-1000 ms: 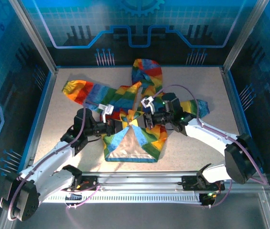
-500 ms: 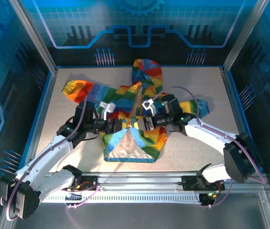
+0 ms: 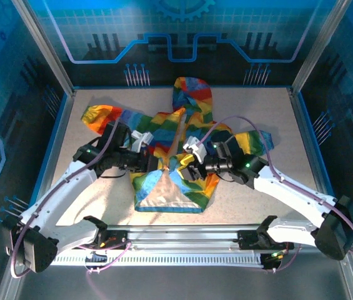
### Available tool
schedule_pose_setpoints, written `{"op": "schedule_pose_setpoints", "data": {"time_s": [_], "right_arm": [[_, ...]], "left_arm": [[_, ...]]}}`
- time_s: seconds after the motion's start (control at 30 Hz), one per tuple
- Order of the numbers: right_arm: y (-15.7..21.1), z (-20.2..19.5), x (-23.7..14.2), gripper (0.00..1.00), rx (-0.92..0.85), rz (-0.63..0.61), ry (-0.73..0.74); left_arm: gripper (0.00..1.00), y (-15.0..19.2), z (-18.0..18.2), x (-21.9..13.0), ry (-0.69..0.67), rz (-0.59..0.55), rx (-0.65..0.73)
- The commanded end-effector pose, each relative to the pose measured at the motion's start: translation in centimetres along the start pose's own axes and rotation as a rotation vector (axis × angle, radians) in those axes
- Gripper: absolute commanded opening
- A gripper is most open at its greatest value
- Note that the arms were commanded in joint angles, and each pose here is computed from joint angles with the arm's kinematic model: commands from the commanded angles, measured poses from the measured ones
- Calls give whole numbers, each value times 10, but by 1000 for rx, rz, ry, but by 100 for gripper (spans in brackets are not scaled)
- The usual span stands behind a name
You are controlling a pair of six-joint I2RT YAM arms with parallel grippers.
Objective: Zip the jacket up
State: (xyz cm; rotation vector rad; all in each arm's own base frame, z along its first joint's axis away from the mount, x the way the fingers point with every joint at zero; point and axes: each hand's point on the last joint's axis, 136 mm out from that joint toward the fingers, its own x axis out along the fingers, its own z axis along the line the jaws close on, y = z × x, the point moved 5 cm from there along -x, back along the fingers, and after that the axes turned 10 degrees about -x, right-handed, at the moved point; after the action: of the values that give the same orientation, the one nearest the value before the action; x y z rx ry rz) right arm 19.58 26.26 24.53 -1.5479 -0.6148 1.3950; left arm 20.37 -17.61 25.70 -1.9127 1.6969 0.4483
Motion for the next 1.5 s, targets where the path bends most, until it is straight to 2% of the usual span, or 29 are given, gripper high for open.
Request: {"op": "schedule_pose_setpoints", "data": {"time_s": [0.0,0.17,0.27,0.6,0.93,1.37,1.47], "right_arm": [[-3,1,0,43,-138,12,83],[-8,12,10,43,-186,-53,51],[-10,16,19,43,-174,-69,17],[-6,37,50,42,-177,-46,-74],[1,44,74,37,-203,-10,-57],[-7,50,92,37,-230,-25,-67],[-6,50,93,27,-232,-26,-66]], "left_arm": [[0,9,-2,-8,-62,64,-18],[0,18,10,-14,-227,137,-62],[0,20,13,-13,-274,167,-88],[0,21,15,-9,-298,196,-101],[0,26,19,-10,-339,242,-99],[0,29,20,-12,-363,277,-103],[0,28,19,-13,-365,273,-100]]}}
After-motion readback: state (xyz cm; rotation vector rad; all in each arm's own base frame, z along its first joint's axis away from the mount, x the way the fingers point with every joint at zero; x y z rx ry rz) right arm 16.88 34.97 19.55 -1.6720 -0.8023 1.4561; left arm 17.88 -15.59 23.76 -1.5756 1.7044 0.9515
